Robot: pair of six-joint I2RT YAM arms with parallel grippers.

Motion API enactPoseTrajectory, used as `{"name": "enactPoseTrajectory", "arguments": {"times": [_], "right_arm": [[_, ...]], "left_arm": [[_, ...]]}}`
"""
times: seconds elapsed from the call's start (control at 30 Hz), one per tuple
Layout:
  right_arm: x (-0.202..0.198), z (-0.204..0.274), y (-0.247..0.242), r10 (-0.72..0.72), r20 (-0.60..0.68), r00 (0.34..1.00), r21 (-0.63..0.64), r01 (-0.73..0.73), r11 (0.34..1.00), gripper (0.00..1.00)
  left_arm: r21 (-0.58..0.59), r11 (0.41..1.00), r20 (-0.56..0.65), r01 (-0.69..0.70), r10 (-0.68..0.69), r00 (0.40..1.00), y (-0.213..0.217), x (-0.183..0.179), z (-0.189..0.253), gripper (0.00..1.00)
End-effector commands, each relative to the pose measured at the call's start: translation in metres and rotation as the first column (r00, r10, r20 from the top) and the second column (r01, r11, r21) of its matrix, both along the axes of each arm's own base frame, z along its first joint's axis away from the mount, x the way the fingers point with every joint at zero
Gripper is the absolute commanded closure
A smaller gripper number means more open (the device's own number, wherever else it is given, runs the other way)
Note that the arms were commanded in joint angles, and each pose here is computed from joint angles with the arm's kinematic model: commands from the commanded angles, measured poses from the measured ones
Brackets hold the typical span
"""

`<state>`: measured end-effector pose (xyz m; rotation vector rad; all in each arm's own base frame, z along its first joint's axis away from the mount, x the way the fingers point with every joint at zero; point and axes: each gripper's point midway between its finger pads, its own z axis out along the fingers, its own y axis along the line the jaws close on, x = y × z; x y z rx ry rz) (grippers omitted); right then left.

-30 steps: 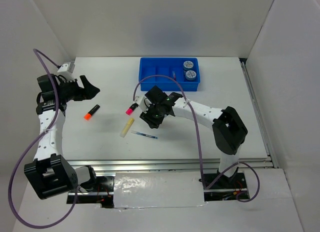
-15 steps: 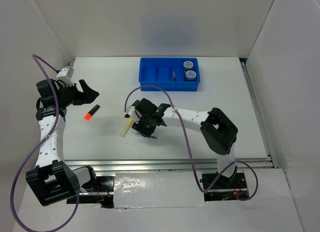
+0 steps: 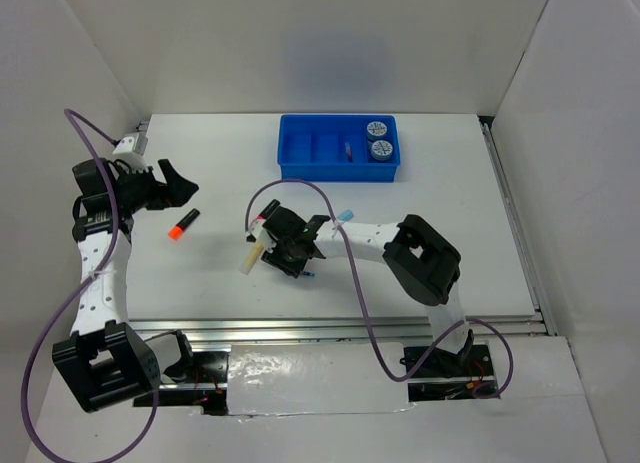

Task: Sort the stationery into containers
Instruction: Pick up the pen from the center of the board.

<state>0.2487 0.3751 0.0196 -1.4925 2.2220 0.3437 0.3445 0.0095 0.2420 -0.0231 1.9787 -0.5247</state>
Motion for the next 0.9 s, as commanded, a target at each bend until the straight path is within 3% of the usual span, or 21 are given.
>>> {"name": "enactPoseTrajectory", "arguments": {"times": [0.0, 0.2, 0.3, 0.4, 0.5, 0.7, 0.87], "right_arm": [[0.009, -0.004, 0.006, -0.005, 0.046, 0.999, 0.012, 0.005, 1.000, 0.55], [0.004, -0.017, 0.004, 0.018, 0.048, 0.999, -0.020, -0.018, 1.000, 0.64], [0.002, -0.024, 0.004, 0.027, 0.046, 0.999, -0.040, -0.025, 0.999, 0.72], [-0.001, -0.023, 0.005, 0.044, 0.048, 0.998, -0.047, -0.042, 0.998, 0.89], [-0.006, -0.010, 0.005, 0.049, 0.055, 0.997, -0.032, -0.047, 0.998, 0.96], [-0.019, 0.051, -0.002, 0.041, 0.069, 0.997, 0.090, -0.047, 0.995, 1.00], [-0.016, 0.090, -0.014, 0.020, 0.003, 1.000, 0.188, -0.020, 0.982, 1.00]], "left_arm": [[0.033, 0.999, 0.075, 0.025, -0.027, 0.997, -0.001, 0.000, 0.014, 0.06], [0.025, 0.999, 0.070, 0.026, -0.028, 0.997, -0.001, 0.001, 0.008, 0.07], [0.018, 1.000, 0.067, 0.025, -0.027, 0.997, 0.000, 0.004, 0.009, 0.07], [0.015, 1.000, 0.070, 0.022, -0.023, 0.997, 0.000, 0.006, 0.011, 0.07], [0.010, 1.000, 0.075, 0.019, -0.019, 0.997, 0.000, 0.006, 0.011, 0.07], [0.001, 1.000, 0.072, 0.010, -0.011, 0.997, 0.001, 0.009, 0.012, 0.07], [-0.014, 1.000, 0.082, 0.016, -0.015, 0.997, -0.003, 0.010, 0.013, 0.08]]}}
